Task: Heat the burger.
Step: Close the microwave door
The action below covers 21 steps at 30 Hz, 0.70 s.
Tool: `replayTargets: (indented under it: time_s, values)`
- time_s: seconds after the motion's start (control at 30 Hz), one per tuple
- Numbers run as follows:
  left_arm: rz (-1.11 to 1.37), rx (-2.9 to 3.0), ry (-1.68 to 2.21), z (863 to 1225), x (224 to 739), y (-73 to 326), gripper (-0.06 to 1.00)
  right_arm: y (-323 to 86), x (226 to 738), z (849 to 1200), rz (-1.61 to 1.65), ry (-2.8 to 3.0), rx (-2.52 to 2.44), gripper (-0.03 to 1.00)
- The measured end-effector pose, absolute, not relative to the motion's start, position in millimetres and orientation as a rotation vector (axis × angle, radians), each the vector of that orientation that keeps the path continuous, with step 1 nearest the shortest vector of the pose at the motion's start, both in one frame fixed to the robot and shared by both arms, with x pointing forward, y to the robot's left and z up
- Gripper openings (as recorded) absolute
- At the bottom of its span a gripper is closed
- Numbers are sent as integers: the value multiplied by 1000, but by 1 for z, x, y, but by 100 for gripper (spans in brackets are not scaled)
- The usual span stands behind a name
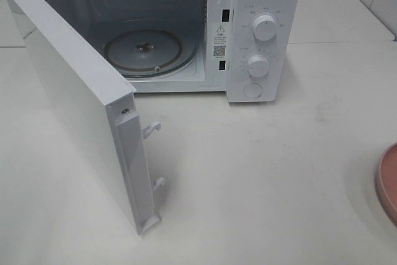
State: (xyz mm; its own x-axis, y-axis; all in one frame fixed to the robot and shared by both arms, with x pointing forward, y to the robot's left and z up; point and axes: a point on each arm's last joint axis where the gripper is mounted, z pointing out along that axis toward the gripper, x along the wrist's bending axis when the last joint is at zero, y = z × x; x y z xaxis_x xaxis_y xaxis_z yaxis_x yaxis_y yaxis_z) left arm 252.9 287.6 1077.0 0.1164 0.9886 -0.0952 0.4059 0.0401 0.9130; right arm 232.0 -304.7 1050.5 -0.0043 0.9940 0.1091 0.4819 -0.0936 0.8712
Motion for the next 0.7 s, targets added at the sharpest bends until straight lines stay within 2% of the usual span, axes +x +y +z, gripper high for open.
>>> replayTargets:
  time_s: [0.03,0.07,0.1,0.13,0.17,0.2,0.23,0.3,0.4,0.43,0.7]
  values:
    - [835,1505,1432,1078,257,288,71,-305,232,1050,1031,1545,1641,75]
    - [837,1496,1437,1081,266,288,58,-305,232,1050,1031,1545,1641,75]
    - [837,1496,1437,1081,266,288,58,-305,232,1050,1031,1545,1641,75]
    - [832,1496,1441,1082,269,288,51,-305,232,1050,1031,1545,1641,75]
    - [832,1496,1441,1082,269,288,51,-305,232,1050,1031,1545,1641,75]
    - [823,1498,1455,1083,278,289,40,-305,232,1050,1031,1545,1641,75]
    - [823,1498,1455,1083,278,289,40,-305,232,1050,1031,1545,1641,75]
    - [814,1496,1483,1081,297,290,13,-305,232,1050,1031,1545,1641,75]
    - [806,1501,1497,1078,303,290,7,-305,232,1050,1031,1545,1641,75]
    - [807,1492,1511,1073,315,291,1,-305,232,1050,1031,1545,1641,75]
    - [890,1368,1487,1042,352,296,0,-305,232,1050,1031,1545,1641,75]
